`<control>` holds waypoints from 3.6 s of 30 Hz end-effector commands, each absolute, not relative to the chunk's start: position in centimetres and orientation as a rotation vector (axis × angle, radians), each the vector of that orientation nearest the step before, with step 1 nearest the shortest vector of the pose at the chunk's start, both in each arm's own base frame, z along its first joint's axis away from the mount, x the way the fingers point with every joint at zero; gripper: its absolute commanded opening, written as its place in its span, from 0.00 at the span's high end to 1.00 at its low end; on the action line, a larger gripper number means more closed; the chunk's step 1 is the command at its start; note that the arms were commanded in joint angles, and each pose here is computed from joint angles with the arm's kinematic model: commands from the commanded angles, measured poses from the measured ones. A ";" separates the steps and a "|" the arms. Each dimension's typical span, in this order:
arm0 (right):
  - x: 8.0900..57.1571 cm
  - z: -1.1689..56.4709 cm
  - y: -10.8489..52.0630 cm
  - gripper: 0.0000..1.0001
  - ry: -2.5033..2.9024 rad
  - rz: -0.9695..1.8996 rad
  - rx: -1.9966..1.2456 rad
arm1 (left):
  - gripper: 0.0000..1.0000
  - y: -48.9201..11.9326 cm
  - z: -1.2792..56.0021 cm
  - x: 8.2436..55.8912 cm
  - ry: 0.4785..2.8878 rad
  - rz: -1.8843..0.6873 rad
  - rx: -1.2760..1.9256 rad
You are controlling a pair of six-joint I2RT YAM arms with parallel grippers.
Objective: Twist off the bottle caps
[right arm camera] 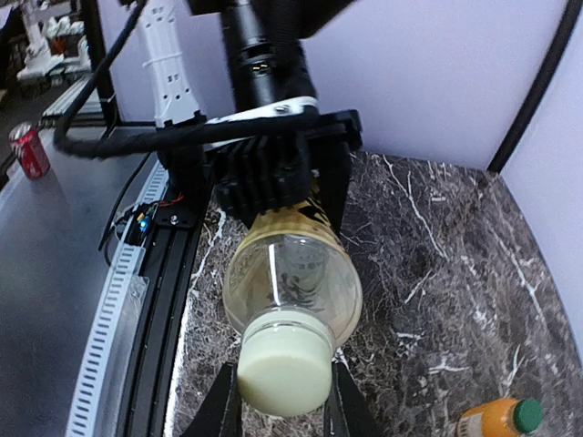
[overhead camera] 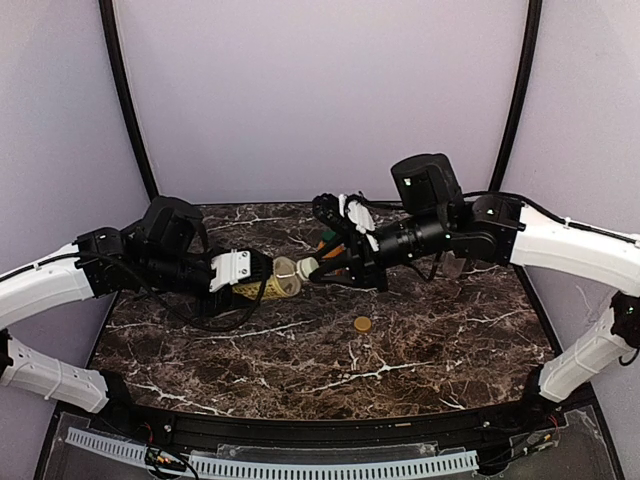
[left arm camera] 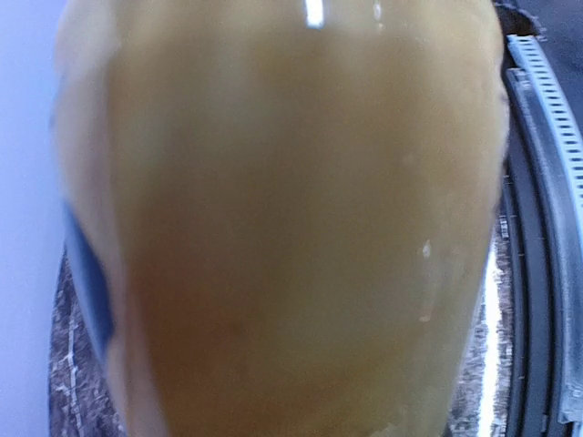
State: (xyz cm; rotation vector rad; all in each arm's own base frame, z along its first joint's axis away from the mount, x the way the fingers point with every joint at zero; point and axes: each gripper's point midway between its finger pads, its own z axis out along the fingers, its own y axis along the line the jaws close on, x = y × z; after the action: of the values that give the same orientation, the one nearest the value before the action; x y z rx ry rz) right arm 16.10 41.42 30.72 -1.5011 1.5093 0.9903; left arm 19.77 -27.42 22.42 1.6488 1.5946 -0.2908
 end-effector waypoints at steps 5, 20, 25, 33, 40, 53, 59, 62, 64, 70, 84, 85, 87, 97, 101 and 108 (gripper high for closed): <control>12.2 31.1 38.2 1.00 0.939 0.604 -1.827 | 0.65 -27.1 21.1 15.0 1.617 -0.522 1.837; 12.5 30.2 38.4 1.00 0.872 0.471 -1.863 | 0.66 -27.5 21.4 15.1 1.607 -0.538 1.839; 13.2 30.9 39.1 0.37 0.939 0.501 -1.793 | 0.66 -27.5 21.8 15.5 1.612 -0.522 1.813; 15.1 34.6 39.0 0.01 1.198 0.695 -1.481 | 0.67 -27.5 23.2 19.4 1.617 -0.333 1.635; 22.5 36.2 39.9 0.09 1.779 1.108 -0.867 | 0.69 -25.8 25.6 26.3 1.477 0.135 1.411; 22.4 34.0 43.8 0.36 1.912 1.364 -0.825 | 0.69 -24.4 26.5 27.6 1.416 0.295 1.338; 22.0 34.5 44.1 0.65 1.862 1.385 -0.867 | 0.69 -24.4 26.2 27.4 1.420 0.281 1.347; 21.9 34.7 44.0 0.72 1.844 1.379 -0.880 | 0.69 -24.4 26.2 27.3 1.419 0.277 1.354; 21.8 34.6 44.1 0.74 1.838 1.383 -0.898 | 0.69 -24.5 26.1 27.2 1.419 0.272 1.362; 21.1 34.3 44.2 1.00 1.784 1.358 -0.999 | 0.69 -24.8 25.7 26.8 1.424 0.250 1.389; 10.7 29.8 40.2 1.00 1.076 0.730 -1.834 | 0.69 -25.7 18.5 15.5 1.588 -0.388 1.874; 10.8 29.8 40.1 1.00 1.077 0.699 -1.843 | 0.70 -25.8 18.7 15.3 1.585 -0.407 1.883; 11.1 29.7 39.8 1.00 1.071 0.643 -1.856 | 0.70 -25.7 18.5 14.7 1.592 -0.434 1.907; 11.1 29.7 39.2 1.00 0.995 0.538 -1.860 | 0.71 -26.3 19.1 14.8 1.599 -0.467 1.892; 11.5 29.5 39.2 1.00 0.990 0.496 -1.862 | 0.71 -26.5 19.5 14.5 1.604 -0.495 1.894; 11.1 31.2 38.3 1.00 0.944 0.509 -1.791 | 0.71 -26.2 19.1 14.4 1.604 -0.494 1.899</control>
State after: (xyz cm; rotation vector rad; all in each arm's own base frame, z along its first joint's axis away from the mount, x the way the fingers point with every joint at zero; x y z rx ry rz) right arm 11.18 40.42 29.32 -1.8467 0.9578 0.5365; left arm 15.59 -28.51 20.79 1.8405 1.4982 -0.4903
